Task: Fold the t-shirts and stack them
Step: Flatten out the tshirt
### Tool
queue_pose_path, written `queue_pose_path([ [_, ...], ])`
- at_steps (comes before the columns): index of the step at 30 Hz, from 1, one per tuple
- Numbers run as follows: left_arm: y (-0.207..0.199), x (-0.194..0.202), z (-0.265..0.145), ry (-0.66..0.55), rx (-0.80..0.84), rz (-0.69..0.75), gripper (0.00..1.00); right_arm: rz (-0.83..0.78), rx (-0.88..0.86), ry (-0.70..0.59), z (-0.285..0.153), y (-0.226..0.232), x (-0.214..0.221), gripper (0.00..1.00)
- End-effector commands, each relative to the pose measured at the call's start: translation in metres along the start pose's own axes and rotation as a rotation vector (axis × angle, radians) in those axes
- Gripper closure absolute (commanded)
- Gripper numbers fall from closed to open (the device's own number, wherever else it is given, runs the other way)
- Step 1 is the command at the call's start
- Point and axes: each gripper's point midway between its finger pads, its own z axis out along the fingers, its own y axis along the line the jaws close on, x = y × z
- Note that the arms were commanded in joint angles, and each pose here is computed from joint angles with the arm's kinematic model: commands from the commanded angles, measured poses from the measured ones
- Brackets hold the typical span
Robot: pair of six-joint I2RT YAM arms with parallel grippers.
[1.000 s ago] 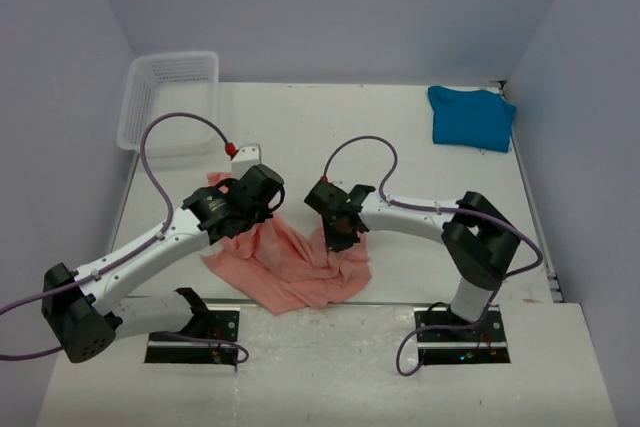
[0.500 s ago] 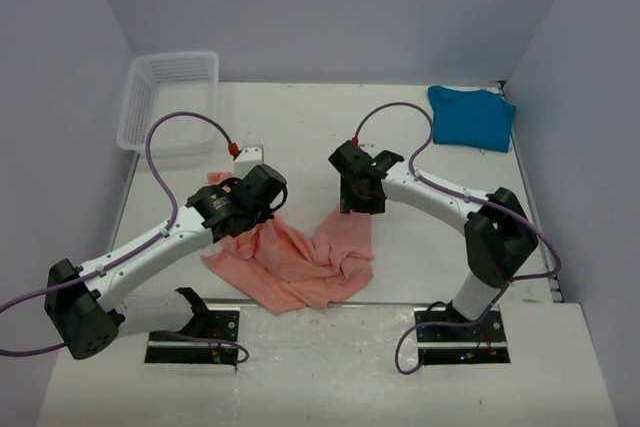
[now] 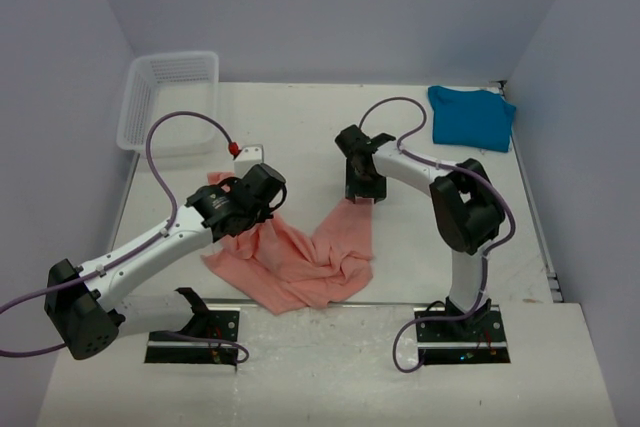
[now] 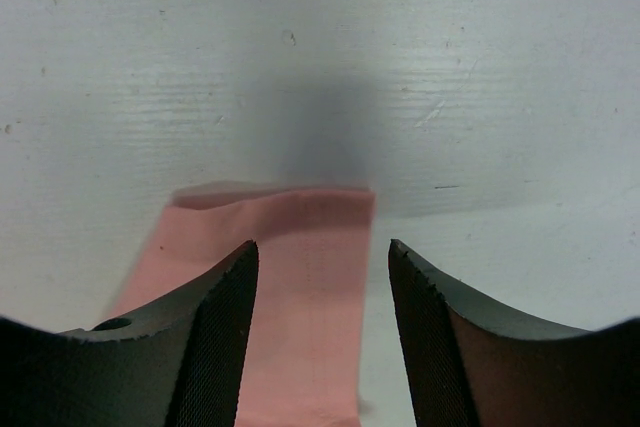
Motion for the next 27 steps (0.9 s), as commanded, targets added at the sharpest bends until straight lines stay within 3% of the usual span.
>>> queue_pose_path([
  [1,-0.002,-0.011,-0.003,-0.033,0.029,-0.013,1.0,0.006,-0.024,-0.013,0.0,0.003,-0.014,0.44],
  [15,0.002,-0.02,-0.014,-0.061,0.062,-0.038,1.0,0.01,-0.023,0.07,0.022,-0.001,0.002,0.5],
  [22,0.005,-0.019,-0.013,-0.055,0.061,-0.032,1.0,0.025,-0.028,0.075,0.026,0.0,0.007,0.72],
  [27,0.006,-0.017,-0.011,-0.052,0.059,-0.03,1.0,0.03,-0.01,0.069,0.028,-0.004,0.007,0.79],
])
